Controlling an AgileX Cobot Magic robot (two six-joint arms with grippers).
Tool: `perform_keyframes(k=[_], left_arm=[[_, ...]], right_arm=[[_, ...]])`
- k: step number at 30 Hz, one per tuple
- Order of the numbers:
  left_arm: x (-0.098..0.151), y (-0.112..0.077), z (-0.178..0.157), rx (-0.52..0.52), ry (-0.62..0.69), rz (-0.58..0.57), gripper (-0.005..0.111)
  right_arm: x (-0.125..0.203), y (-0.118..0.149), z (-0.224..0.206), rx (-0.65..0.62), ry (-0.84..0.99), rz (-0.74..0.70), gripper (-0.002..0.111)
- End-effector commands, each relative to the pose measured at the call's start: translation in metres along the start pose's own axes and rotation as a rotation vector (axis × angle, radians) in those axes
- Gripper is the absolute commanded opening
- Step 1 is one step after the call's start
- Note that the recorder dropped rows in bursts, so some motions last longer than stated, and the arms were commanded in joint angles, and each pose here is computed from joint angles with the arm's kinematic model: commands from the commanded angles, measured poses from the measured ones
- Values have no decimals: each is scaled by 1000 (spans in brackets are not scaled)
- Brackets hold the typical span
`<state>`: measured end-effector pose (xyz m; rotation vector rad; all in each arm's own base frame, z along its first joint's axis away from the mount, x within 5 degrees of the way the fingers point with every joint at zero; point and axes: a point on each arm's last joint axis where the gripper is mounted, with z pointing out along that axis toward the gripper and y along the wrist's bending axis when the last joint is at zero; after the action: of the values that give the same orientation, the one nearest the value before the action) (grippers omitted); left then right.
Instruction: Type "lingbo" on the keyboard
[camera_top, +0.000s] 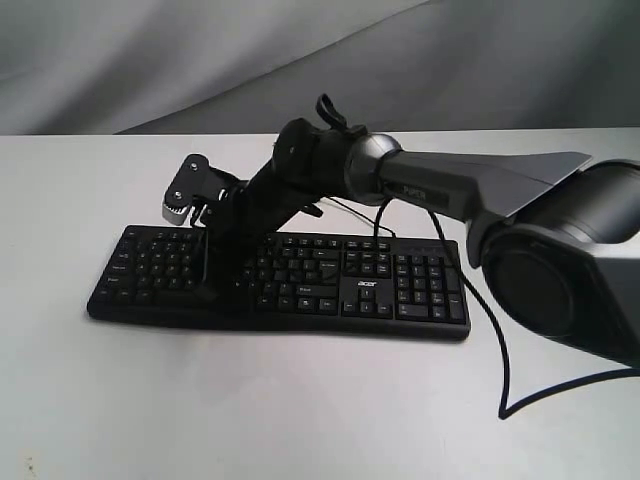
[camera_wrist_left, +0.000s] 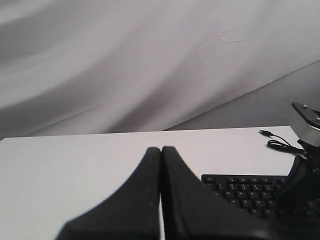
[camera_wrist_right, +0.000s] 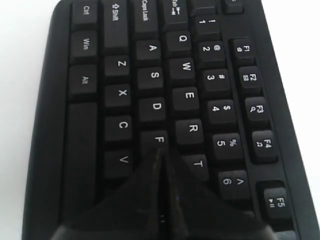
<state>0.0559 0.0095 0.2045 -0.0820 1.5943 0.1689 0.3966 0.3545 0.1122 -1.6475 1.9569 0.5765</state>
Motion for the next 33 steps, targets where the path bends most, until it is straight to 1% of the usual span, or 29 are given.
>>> perform_keyframes(k=[1, 4, 8, 14, 19, 33], left_arm=[[1, -1, 0, 7, -9, -2, 1], [1, -1, 0, 7, -9, -2, 1], [1, -1, 0, 7, -9, -2, 1], [1, -1, 0, 7, -9, -2, 1], [1, -1, 0, 7, -9, -2, 1], [1, -1, 0, 7, -9, -2, 1]], right_arm=[[-3, 0, -3, 2, -3, -15, 0], [-3, 0, -3, 2, -3, -15, 0], [4, 1, 4, -15, 28, -21, 0], [-9, 6, -17, -54, 29, -44, 0], [-13, 14, -15, -78, 37, -62, 0], [-7, 11, -9, -52, 59, -79, 0]])
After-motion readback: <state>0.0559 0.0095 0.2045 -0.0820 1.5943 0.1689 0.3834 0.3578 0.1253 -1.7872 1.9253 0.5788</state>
